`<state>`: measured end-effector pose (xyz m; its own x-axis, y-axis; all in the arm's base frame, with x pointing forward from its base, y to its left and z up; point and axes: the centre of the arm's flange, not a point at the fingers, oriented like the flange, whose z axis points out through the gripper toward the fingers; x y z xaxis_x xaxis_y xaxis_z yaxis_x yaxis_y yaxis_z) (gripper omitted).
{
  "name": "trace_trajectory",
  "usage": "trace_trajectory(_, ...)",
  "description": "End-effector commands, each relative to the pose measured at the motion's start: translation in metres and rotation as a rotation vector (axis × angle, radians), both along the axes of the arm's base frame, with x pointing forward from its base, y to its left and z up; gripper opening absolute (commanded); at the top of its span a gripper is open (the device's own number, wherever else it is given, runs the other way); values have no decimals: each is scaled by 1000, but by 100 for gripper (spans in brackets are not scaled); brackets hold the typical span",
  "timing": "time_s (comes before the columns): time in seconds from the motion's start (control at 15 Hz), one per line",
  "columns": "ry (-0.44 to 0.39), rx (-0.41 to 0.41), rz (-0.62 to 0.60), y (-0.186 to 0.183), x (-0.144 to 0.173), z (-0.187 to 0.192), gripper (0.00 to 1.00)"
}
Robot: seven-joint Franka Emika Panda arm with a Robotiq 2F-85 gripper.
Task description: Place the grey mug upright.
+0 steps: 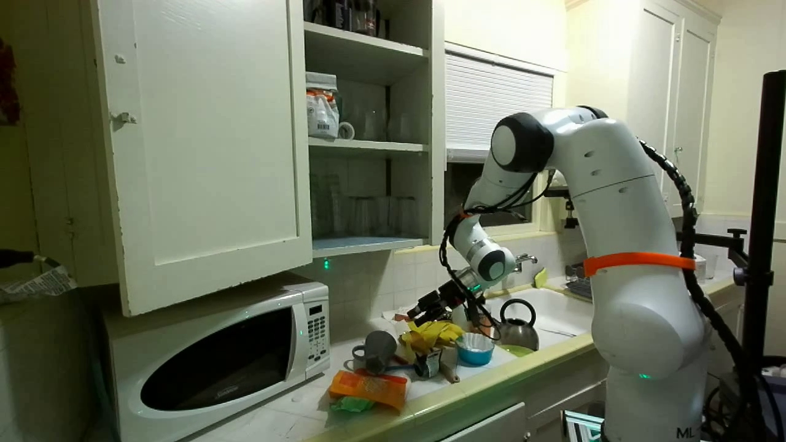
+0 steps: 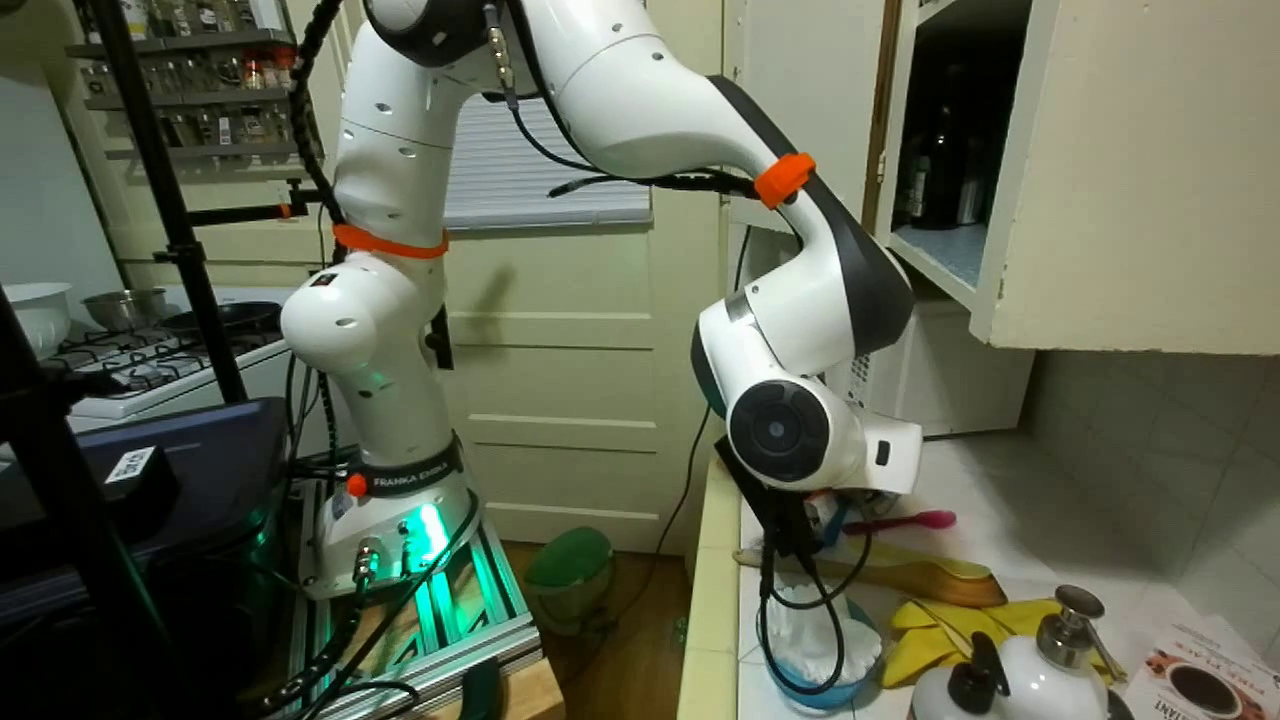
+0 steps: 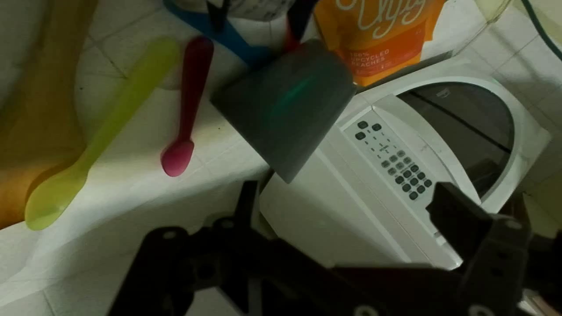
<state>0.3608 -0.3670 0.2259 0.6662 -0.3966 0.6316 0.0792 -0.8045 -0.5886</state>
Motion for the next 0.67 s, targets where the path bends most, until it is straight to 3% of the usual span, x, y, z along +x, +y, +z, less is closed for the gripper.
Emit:
trace_trajectory(0.0, -47, 22, -18, -22, 12, -20, 100)
trace_trajectory(0.6, 34, 36, 109, -19, 31, -40, 100)
